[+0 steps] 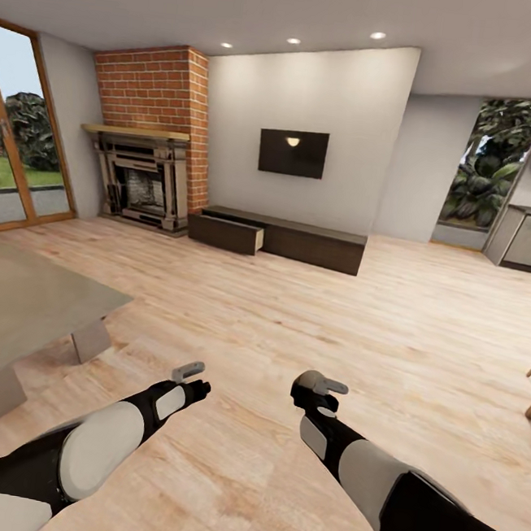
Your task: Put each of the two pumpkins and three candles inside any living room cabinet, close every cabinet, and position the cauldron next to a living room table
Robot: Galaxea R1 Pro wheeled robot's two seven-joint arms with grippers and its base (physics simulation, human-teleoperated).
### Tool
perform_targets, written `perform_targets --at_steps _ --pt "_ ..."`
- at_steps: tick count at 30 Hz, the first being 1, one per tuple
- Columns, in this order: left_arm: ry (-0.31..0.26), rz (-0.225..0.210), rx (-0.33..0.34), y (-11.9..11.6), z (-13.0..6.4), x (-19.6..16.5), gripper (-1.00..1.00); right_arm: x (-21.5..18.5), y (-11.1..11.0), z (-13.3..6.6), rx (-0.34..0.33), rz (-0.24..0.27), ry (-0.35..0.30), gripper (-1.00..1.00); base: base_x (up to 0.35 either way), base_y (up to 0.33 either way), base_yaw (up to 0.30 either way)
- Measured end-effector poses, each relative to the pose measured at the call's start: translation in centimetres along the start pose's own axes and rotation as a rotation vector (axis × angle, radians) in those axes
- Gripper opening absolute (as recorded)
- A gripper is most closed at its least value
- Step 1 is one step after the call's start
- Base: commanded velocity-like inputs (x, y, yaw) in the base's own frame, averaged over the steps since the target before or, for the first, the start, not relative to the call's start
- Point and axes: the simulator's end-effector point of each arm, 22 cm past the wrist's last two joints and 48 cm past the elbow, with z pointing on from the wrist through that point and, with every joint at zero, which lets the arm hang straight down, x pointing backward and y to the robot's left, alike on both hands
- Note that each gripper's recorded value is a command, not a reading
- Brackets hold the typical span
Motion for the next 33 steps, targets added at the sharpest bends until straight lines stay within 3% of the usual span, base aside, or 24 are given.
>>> perform_targets --at_steps 21,33 --pt "0.001 0.000 0.000 -1.4 -2.6 -2.7 1.00 -3.7 0.7 -1.7 -0.003 0.001 0.000 -1.00 0.326 -0.103 0.000" --pt "0.002 0.000 -0.001 -1.6 -3.1 -3.2 1.00 -4.3 0.7 -2.0 -0.003 0.003 0.001 -1.00 0.326 -0.082 0.000"
